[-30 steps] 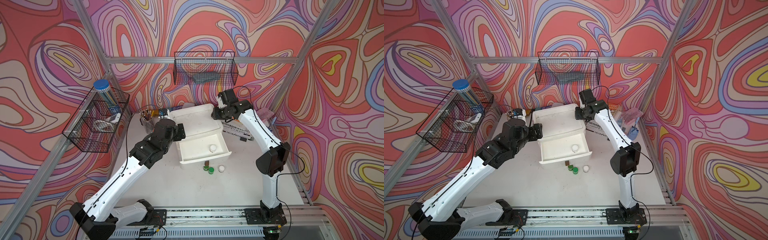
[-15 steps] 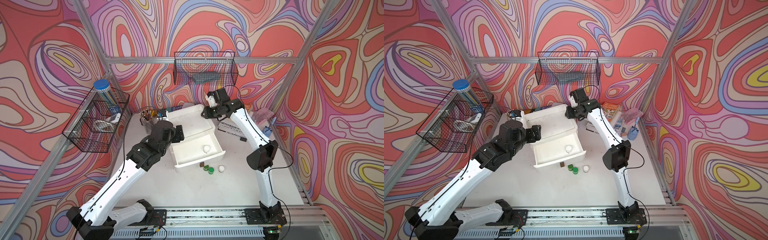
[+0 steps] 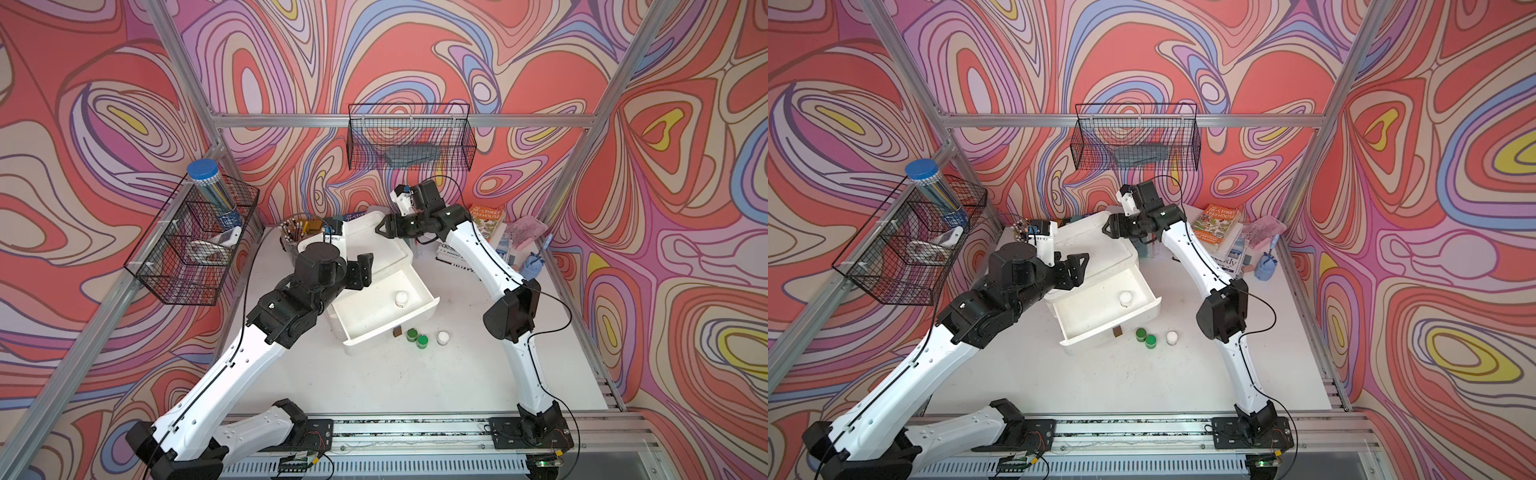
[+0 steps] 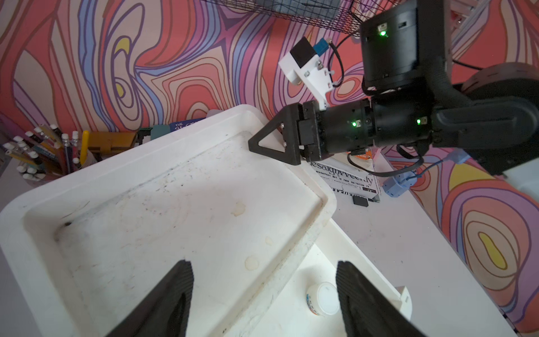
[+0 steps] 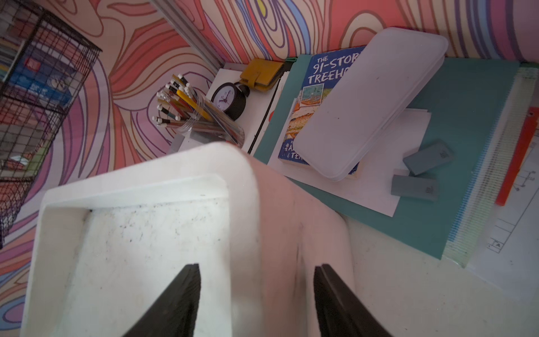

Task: Put the paint cans in the drawer according to color
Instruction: Adjust the storage box at the center of the board, then pick up the paint can at the center of the board.

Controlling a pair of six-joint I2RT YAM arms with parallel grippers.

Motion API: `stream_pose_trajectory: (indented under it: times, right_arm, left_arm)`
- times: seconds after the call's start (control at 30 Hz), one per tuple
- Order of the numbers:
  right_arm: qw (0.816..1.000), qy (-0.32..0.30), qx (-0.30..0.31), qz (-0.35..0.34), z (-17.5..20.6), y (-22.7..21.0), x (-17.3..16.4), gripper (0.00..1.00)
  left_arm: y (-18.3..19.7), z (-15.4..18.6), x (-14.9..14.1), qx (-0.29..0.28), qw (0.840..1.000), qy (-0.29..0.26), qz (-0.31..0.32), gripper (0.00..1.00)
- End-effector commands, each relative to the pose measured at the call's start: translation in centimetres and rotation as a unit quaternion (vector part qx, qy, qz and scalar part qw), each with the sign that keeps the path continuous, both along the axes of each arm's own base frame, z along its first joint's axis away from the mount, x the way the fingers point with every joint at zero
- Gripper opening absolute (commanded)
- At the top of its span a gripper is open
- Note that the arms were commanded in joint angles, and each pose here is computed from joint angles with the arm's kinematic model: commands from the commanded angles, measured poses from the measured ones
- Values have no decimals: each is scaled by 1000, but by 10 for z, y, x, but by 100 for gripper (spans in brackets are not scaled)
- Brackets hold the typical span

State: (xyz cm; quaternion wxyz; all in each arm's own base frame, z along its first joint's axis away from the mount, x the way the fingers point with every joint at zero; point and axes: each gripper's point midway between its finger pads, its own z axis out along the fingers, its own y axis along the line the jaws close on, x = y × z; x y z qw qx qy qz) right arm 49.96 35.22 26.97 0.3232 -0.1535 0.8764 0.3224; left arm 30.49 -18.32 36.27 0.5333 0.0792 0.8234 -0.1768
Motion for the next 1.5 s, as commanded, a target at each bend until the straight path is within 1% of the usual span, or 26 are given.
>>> stream_pose_trajectory:
  times: [0.0,0.07,0.13,0.2,0.23,0.3,0.4,0.5,0.63,0.67,0.7,0.77,0.83,0.9,0.93,0.97,1.03,1.07,1.23,1.4,1.47]
  right_arm:
    - [994,-60,19,-86,67,-42,6,69]
    - [989,-47,36,-134,81,-79,7,69]
    - [981,-33,54,-183,90,-123,4,69]
    - [968,-22,67,-239,92,-174,-7,69]
    - [962,-28,71,-263,98,-197,-15,70]
    - [946,-29,62,-317,94,-245,-38,70]
    - [927,-21,35,-373,81,-297,-74,70]
    - [914,5,3,-406,59,-325,-108,70]
    - [898,32,-36,-436,32,-343,-147,70]
    - [893,38,-45,-446,25,-348,-156,71]
    - [884,43,-54,-462,20,-354,-165,70]
    - [871,56,-64,-484,8,-363,-181,71]
    - [861,68,-69,-500,-3,-369,-193,71]
    - [850,77,-77,-516,-13,-374,-204,71]
    - [841,86,-87,-528,-20,-379,-210,71]
    - [826,101,-104,-544,-32,-387,-219,71]
    - [805,130,-126,-564,-54,-399,-235,71]
    - [800,146,-125,-569,-66,-401,-241,71]
    - [790,192,-115,-571,-107,-398,-260,70]
    - [790,209,-106,-567,-120,-393,-266,70]
    - [792,209,-105,-564,-119,-392,-265,70]
  left_arm:
    - [-47,17,-8,39,993,-45,-101,76]
    - [-79,18,-19,76,981,-65,-165,77]
    - [-111,17,-32,108,965,-80,-227,78]
    - [-142,9,-44,137,944,-82,-288,78]
    - [-154,6,-50,148,934,-85,-313,78]
    - [-179,-7,-63,182,909,-84,-365,78]
    - [-207,-30,-77,221,875,-70,-425,78]
    - [-227,-50,-86,244,849,-47,-466,78]
    - [-246,-85,-93,291,815,-4,-501,77]
    - [-249,-95,-94,308,805,7,-507,77]
    - [-253,-105,-97,325,796,18,-511,77]
    - [-257,-125,-98,357,780,37,-512,77]
    - [-261,-142,-96,388,772,49,-502,77]
    - [-266,-157,-93,406,767,57,-494,77]
    - [-268,-165,-91,417,765,61,-488,77]
    - [-271,-172,-90,426,762,65,-483,76]
    - [-274,-186,-86,442,758,76,-474,75]
    - [-276,-194,-85,448,755,83,-471,75]
    - [-286,-224,-84,457,752,109,-463,75]
    - [-281,-256,-81,486,734,134,-455,74]
    - [-277,-269,-78,507,723,136,-450,74]
